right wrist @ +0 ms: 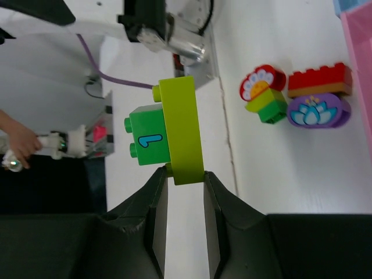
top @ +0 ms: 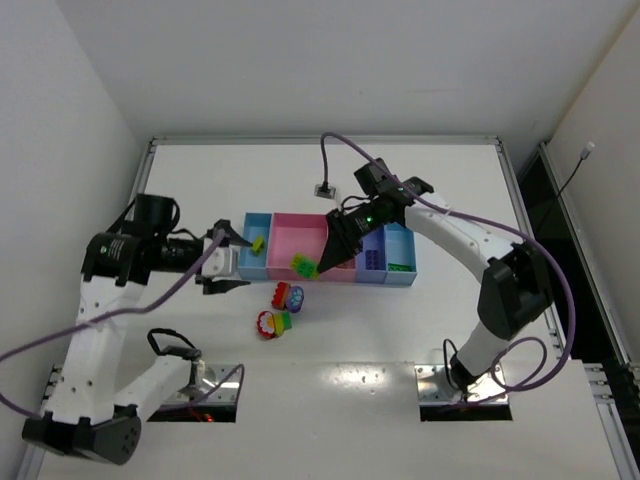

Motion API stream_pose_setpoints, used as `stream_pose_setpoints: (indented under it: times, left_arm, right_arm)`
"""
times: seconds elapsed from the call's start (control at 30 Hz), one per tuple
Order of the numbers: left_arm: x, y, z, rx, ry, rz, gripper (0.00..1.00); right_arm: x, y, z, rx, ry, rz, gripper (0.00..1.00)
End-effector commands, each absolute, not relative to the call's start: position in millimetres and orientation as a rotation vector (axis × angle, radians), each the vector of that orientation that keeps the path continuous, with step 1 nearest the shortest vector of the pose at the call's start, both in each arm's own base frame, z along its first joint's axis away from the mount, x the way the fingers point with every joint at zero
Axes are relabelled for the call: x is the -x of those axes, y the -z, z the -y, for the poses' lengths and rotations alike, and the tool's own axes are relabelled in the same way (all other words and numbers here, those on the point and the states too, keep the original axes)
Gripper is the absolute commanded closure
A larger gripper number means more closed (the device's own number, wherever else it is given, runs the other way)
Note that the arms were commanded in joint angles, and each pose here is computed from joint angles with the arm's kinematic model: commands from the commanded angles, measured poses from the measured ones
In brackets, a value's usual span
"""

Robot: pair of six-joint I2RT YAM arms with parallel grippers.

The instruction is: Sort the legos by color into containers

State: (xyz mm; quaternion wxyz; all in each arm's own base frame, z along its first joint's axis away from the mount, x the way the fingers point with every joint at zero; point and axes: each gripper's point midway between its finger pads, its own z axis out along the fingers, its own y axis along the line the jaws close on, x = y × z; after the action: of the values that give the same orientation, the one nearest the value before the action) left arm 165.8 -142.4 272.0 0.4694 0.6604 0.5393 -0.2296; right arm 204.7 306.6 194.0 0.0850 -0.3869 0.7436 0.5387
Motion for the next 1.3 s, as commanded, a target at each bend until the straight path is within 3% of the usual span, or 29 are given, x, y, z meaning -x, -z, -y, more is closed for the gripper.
stream_pose_setpoints:
  times: [0.0,0.33,0.67,1.03,1.27]
  left_arm:
    - [-169.3,-301.3,166.7,-1.605,0.720,-1.299,0.25]
    - [-161.0,-289.4,216.3,-1.749,0.797,-1.205,0.28]
    - [-175.0,-290.0,227.4,-1.759,0.603,-1.114,0.28]
    - [-185.9,-287.4,234.9,-1.779,0.567,-1.064,0.32]
    - [-190.7,-280.6,237.6,-1.799,0.569,-1.066,0.50]
  right_arm:
    - [-208.0,-231.0,-324.0,1.085,-1.796,-2.103,1.00]
    - [-216.7,-235.7,-332.4,1.068,-1.848,-2.078,1.00]
    - [-206.5,-238.3,-337.2,1.079,-1.939,-2.066,1.00]
    - [-201.2,-240.6,-338.4,1.099,-1.965,-2.053,1.00]
    - [-200.3,-241.4,-338.1,1.111,-1.972,-2.038,1.00]
